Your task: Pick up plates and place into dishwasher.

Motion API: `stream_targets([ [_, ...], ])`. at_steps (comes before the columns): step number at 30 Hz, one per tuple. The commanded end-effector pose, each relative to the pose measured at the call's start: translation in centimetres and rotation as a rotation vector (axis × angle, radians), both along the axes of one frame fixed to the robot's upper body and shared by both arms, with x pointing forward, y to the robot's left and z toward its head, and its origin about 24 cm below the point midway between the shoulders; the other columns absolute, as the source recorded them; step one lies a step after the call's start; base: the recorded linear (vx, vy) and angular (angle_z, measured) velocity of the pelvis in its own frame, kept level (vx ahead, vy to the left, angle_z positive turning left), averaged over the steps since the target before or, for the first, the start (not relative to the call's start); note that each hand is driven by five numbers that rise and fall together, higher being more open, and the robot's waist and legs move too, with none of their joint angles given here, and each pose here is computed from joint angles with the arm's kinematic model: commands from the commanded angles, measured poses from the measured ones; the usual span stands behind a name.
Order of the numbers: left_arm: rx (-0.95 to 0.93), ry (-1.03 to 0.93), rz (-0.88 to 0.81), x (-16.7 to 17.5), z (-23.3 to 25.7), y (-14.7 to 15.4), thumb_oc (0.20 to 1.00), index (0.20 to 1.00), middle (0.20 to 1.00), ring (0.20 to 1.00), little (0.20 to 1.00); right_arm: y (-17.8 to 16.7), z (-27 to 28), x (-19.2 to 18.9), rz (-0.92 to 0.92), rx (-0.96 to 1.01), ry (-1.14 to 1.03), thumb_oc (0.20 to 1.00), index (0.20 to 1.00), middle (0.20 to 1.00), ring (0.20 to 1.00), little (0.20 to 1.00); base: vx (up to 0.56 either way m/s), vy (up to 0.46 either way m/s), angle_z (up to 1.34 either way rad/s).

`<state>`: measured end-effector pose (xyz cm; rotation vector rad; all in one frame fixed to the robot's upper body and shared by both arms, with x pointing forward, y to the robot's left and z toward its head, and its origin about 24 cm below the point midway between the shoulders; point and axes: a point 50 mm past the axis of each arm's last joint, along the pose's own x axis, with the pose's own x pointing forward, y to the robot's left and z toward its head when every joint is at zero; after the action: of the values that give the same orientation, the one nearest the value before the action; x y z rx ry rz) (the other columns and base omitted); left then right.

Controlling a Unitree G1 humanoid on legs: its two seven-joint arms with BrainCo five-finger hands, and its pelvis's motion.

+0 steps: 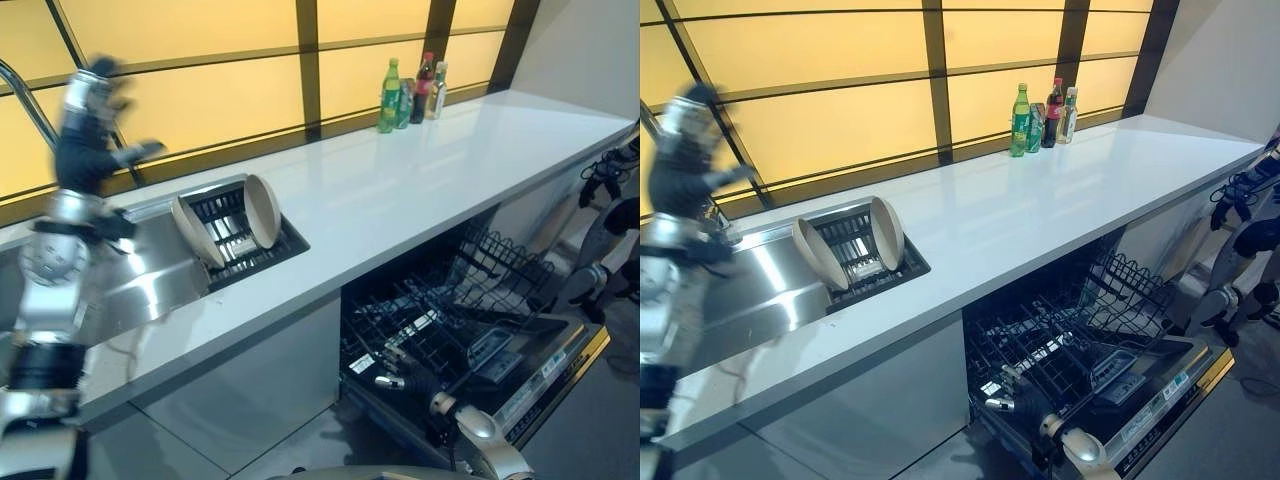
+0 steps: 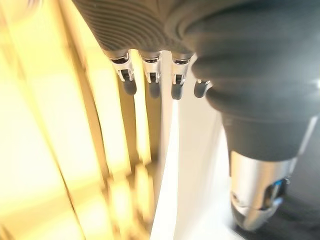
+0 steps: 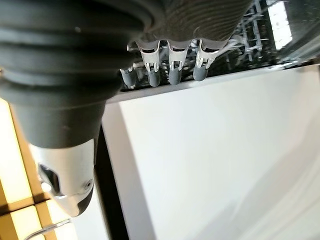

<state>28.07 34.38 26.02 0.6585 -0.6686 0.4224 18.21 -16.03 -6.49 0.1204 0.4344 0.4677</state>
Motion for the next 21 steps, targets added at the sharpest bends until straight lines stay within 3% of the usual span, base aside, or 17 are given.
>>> stream_targets([
  [1, 0.338, -0.182, 0.247, -0.9, 4.6, 0.2, 1.0, 1.0, 1.0, 1.0, 1.0, 0.4, 3.3, 2.2, 0.02, 0.07, -0.164, 1.0, 1.0, 1.0, 1.0, 1.0, 0.03, 0.04, 0.01],
  [2, 0.479, -0.139, 0.345, -1.0, 5.0, 0.6, 1.0, 1.0, 1.0, 1.0, 1.0, -0.4, 3.4, 1.9, 0.022, 0.063, -0.171, 1.0, 1.0, 1.0, 1.0, 1.0, 0.05, 0.045, 0.04],
  [6, 0.698, 0.011, 0.481, -0.8, 4.2, 1.6, 1.0, 1.0, 1.0, 1.0, 1.0, -2.0, 4.2, 1.8, 0.007, 0.048, -0.223, 1.0, 1.0, 1.0, 1.0, 1.0, 0.07, 0.048, 0.09],
  [13, 1.07, 0.325, 0.607, -0.7, 1.7, 3.3, 1.0, 1.0, 1.0, 1.0, 1.0, -3.3, 6.1, 2.5, 0.001, 0.047, -0.297, 1.0, 1.0, 1.0, 1.0, 1.0, 0.06, 0.079, -0.09],
  [21, 1.201, 0.549, 0.627, -0.3, -1.1, 4.8, 1.0, 1.0, 1.0, 1.0, 1.0, -4.1, 6.7, 2.6, 0.036, 0.006, -0.299, 1.0, 1.0, 1.0, 1.0, 1.0, 0.04, 0.092, -0.03],
])
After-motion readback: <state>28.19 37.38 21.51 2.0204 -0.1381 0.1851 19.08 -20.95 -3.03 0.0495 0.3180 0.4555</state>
